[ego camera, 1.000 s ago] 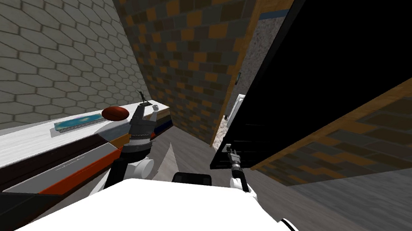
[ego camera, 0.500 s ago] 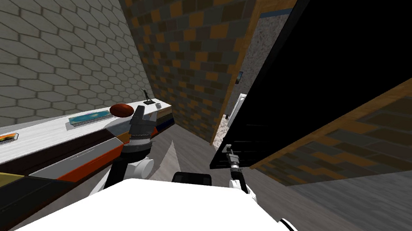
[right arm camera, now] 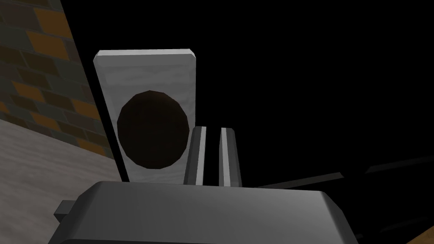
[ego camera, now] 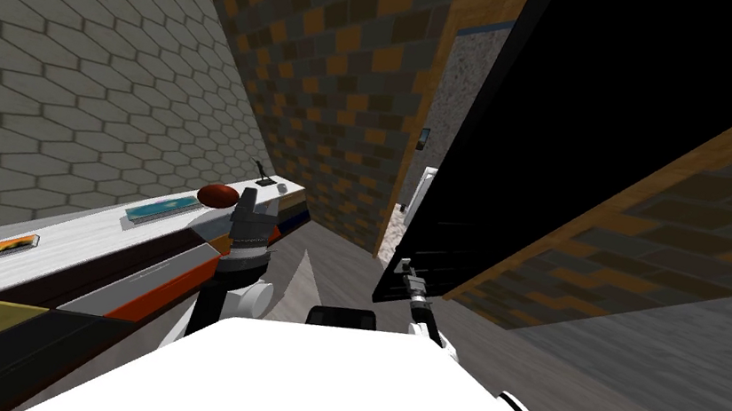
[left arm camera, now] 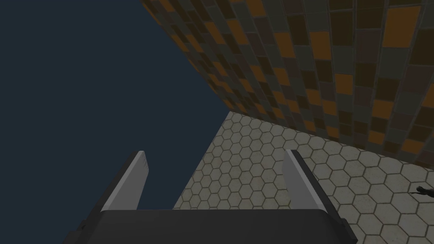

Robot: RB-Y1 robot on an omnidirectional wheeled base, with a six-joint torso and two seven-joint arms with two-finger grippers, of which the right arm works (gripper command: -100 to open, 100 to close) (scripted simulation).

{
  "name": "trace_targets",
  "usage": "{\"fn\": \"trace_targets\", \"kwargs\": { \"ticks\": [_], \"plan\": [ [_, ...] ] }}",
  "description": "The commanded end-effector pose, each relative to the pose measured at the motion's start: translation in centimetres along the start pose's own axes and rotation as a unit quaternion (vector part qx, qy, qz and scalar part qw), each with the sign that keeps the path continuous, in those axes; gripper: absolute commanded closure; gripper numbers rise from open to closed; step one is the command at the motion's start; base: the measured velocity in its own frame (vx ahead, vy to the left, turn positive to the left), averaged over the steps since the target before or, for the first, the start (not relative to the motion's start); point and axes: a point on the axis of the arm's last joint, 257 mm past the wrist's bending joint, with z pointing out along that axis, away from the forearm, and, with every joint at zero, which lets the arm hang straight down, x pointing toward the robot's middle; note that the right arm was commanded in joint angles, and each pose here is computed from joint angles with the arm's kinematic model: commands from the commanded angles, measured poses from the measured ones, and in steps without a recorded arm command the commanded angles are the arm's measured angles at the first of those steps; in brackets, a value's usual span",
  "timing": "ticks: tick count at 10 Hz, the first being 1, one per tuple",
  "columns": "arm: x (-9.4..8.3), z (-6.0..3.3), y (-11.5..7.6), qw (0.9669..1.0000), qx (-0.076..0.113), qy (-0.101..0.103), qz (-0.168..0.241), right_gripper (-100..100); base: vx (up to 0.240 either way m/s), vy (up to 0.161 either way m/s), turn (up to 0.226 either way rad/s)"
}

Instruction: Pull the door open

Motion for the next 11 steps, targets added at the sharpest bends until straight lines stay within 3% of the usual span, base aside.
{"fn": "trace_targets", "kwargs": {
  "ticks": [1,2,3,8,9,11],
  "plan": [
    [0.2,0.79,0.3,1.0000,-0.004,-0.004,0.007,-100,0.022,0.042,-0.046],
    [0.0,0.19,1.0,1.0000,-0.007,-0.004,0.000,-100,0.018,0.012,-0.059],
    [0.0,0.19,1.0,1.0000,-0.007,-0.004,0.000,100,0.002,-0.022,0.027],
    [0.0,0.19,1.0,1.0000,-0.007,-0.004,0.000,100,-0.004,0.002,0.005],
    [0.1,-0.27,0.1,0.9999,0.011,0.000,0.001,-100,-0.098,-0.039,0.105],
    [0.2,-0.70,-0.7,0.9996,0.027,0.003,0.002,-100,-0.181,-0.077,0.074]
  ]
}}
